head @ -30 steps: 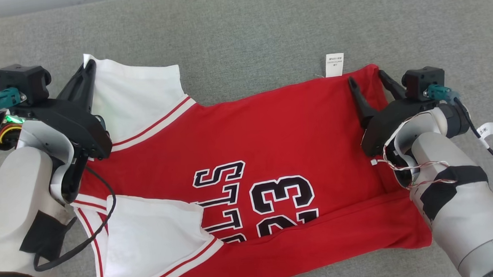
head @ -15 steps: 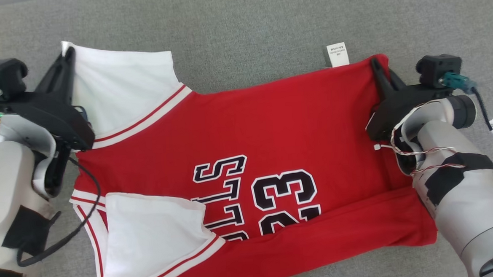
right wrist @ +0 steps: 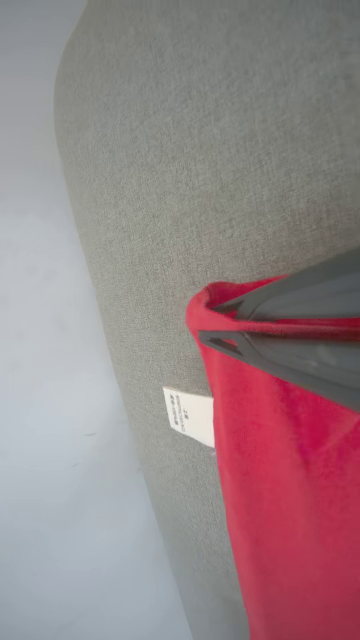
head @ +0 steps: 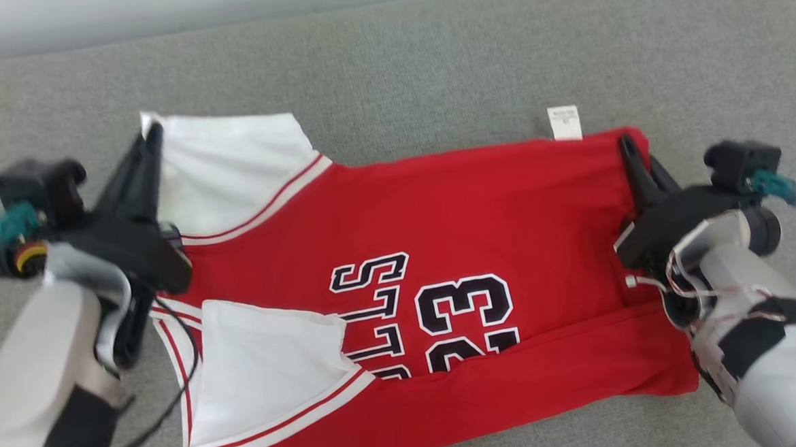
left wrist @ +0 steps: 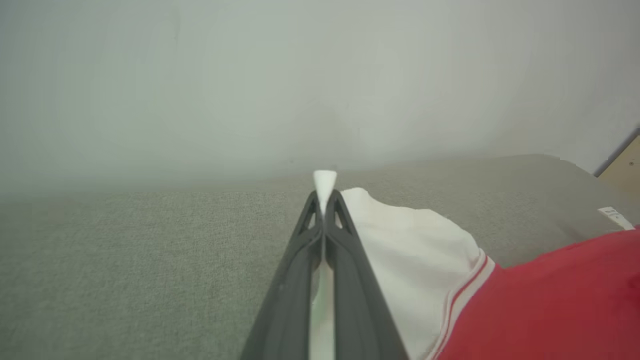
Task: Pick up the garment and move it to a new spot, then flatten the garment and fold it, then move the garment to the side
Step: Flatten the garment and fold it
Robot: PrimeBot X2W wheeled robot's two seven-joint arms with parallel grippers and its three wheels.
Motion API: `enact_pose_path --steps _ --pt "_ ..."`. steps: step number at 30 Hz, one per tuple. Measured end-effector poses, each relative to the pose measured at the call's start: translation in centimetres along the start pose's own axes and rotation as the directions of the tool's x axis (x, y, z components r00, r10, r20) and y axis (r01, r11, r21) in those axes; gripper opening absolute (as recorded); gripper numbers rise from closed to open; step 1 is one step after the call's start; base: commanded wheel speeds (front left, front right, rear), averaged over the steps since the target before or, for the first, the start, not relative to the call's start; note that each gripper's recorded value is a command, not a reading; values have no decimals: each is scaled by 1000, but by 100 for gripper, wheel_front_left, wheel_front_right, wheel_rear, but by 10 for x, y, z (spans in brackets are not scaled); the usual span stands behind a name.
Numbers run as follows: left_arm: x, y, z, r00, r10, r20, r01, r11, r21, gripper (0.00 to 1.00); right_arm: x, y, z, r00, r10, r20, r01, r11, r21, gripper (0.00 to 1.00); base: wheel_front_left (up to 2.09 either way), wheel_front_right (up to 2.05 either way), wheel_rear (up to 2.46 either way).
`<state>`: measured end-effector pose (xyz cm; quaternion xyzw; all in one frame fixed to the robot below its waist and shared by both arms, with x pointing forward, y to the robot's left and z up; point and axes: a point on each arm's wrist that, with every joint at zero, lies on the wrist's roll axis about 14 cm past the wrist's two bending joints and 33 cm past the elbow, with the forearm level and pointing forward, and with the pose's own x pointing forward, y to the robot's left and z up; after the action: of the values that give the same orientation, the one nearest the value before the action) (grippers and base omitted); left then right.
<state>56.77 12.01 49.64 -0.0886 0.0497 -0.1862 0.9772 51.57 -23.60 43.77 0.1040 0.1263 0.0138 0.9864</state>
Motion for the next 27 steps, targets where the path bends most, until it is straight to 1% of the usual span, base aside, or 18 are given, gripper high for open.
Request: enact_pose_path --steps 7,11,16,22,27 --pt "-46 -9 -12 1000 7 19 -6 999 -40 0 -32 2 -13 999 41 -9 -41 998 44 0 0 0 0" --pt "-77 -21 -23 1000 3 17 -2 997 -80 0 -51 -4 -15 999 53 -10 -53 998 44 0 0 0 0" --pt "-118 -41 -41 1000 14 -10 -15 992 -125 0 -71 -4 -10 997 73 26 -75 995 73 0 0 0 0" --pt "-150 -51 -56 998 55 -28 -59 982 -180 0 -91 1 -22 995 96 12 -96 991 90 0 0 0 0" --pt "-164 -53 -65 996 85 -42 -92 970 -223 0 -103 -9 -28 997 71 -1 -71 993 92 0 0 0 0"
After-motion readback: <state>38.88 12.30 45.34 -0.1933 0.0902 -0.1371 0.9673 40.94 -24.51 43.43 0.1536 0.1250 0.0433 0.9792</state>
